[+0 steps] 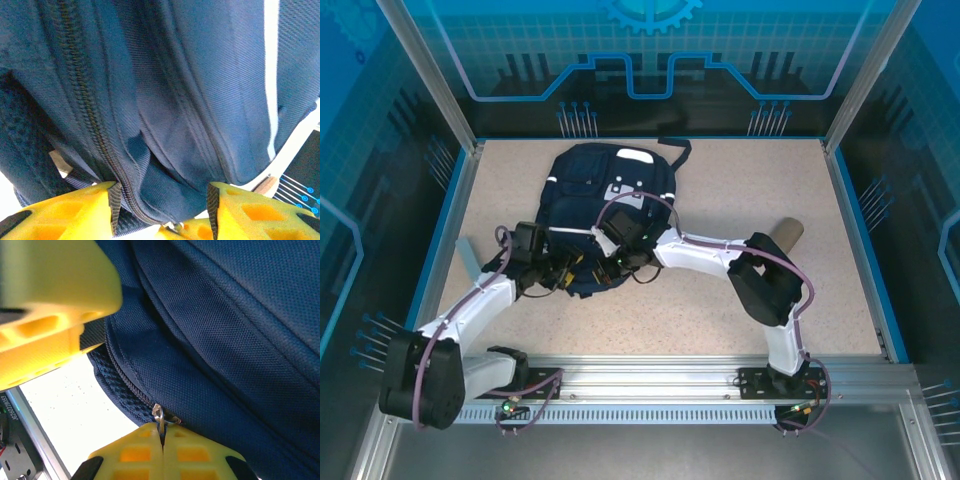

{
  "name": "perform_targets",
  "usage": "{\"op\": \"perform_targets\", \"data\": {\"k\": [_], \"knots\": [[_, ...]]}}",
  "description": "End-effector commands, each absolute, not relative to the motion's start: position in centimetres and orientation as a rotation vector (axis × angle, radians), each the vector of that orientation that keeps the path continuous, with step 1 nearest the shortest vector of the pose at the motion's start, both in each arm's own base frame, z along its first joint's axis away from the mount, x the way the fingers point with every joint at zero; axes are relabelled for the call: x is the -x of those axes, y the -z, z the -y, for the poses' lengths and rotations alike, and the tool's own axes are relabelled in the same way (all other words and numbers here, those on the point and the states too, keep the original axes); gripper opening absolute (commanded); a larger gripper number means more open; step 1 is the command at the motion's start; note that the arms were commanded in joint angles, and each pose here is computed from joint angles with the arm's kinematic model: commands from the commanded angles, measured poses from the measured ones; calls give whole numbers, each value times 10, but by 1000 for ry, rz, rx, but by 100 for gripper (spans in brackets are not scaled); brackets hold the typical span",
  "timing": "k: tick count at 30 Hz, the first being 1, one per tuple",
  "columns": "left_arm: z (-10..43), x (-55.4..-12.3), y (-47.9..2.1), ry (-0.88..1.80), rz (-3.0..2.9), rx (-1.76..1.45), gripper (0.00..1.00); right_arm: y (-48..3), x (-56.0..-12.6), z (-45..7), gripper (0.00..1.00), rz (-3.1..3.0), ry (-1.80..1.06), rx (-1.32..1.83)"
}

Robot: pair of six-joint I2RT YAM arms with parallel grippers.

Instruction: Pack books, pencil case, and school supplies into a backpack

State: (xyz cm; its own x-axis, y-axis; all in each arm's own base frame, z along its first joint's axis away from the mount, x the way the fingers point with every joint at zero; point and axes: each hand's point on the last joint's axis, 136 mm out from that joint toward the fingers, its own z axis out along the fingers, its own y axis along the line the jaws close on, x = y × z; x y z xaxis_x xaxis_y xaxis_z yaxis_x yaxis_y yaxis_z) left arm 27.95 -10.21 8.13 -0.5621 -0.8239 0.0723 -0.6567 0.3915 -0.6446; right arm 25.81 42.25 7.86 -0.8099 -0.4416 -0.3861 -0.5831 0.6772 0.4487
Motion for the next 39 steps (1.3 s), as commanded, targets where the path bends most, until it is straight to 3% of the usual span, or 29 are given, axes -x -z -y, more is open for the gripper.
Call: {"op": "perform_targets", "data": {"k": [1, 14, 21, 27, 30, 35, 39], "knots": [[102, -283, -69, 941, -2373, 1365, 49, -100, -245, -428, 0, -2594, -861, 862], [86, -266, -55, 794, -2369, 1447, 54, -115, -253, -402, 0, -2547, -737, 741], [91, -269, -57, 840, -2352, 1436, 53, -123, -256, -403, 0, -2530, -778, 712], [100, -287, -65, 898, -2354, 1374, 41, -119, -245, -408, 0, -2531, -797, 791], [102, -294, -67, 896, -2373, 1346, 25, -109, -243, -401, 0, -2555, -703, 805], [91, -288, -63, 788, -2393, 1332, 5, -83, -261, -341, 0, -2650, -340, 649], [85, -278, -63, 728, -2436, 1295, 0, -70, -277, -281, 0, -2691, -113, 488]]}}
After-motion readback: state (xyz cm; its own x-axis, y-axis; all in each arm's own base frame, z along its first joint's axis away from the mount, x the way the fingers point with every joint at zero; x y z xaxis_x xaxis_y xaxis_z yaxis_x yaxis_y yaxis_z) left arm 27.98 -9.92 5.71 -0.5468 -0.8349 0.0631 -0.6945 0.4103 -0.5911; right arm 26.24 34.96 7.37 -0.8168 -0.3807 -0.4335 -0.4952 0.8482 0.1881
